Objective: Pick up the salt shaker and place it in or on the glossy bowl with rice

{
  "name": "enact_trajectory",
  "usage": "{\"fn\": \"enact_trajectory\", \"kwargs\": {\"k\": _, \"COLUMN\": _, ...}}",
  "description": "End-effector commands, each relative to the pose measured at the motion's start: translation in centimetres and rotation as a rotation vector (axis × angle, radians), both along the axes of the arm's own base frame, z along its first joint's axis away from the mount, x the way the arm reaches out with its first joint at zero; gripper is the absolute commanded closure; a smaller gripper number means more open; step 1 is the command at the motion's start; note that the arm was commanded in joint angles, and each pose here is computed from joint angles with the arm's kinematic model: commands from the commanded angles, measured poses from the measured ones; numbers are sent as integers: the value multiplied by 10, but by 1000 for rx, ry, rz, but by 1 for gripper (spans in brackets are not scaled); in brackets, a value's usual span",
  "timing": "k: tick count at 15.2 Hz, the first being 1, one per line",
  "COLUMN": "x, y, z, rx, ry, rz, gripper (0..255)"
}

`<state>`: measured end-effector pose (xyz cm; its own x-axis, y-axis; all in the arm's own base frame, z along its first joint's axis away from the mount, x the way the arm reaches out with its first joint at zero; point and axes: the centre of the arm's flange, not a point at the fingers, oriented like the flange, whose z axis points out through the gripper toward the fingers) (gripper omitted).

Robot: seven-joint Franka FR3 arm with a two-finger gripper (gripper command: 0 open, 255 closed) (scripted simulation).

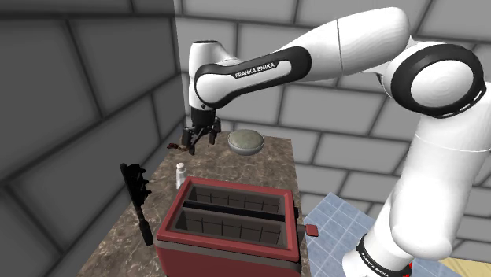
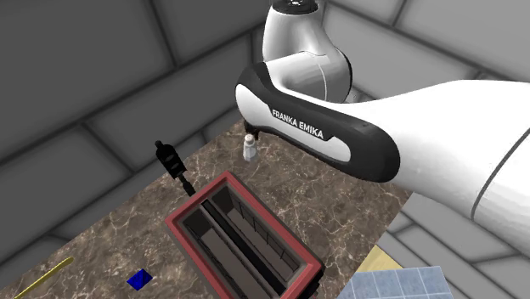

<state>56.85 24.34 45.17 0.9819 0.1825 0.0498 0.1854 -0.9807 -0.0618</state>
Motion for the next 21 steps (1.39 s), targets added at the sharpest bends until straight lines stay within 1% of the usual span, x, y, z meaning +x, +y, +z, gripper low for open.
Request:
{"fn": "enact_trajectory", "kwargs": {"k": 1, "x": 17, "y": 16, "z": -14, "rx": 2, "ry": 12, "rz": 10, "gripper": 0}}
{"fn": "enact_trajectory", "kwargs": {"k": 6, "x": 52, "y": 60, "z": -49, "rx": 7, "ry": 39, "rz": 37, "gripper": 0}}
{"fn": "enact_trajectory", "kwargs": {"k": 13, "x": 51, "y": 63, "z": -86, "rx": 7, "ry": 39, "rz": 37, "gripper": 0}}
{"fn": "enact_trajectory", "kwargs": {"k": 21, "x": 51, "y": 63, "z": -89, "rx": 7, "ry": 39, "rz": 37, "gripper": 0}}
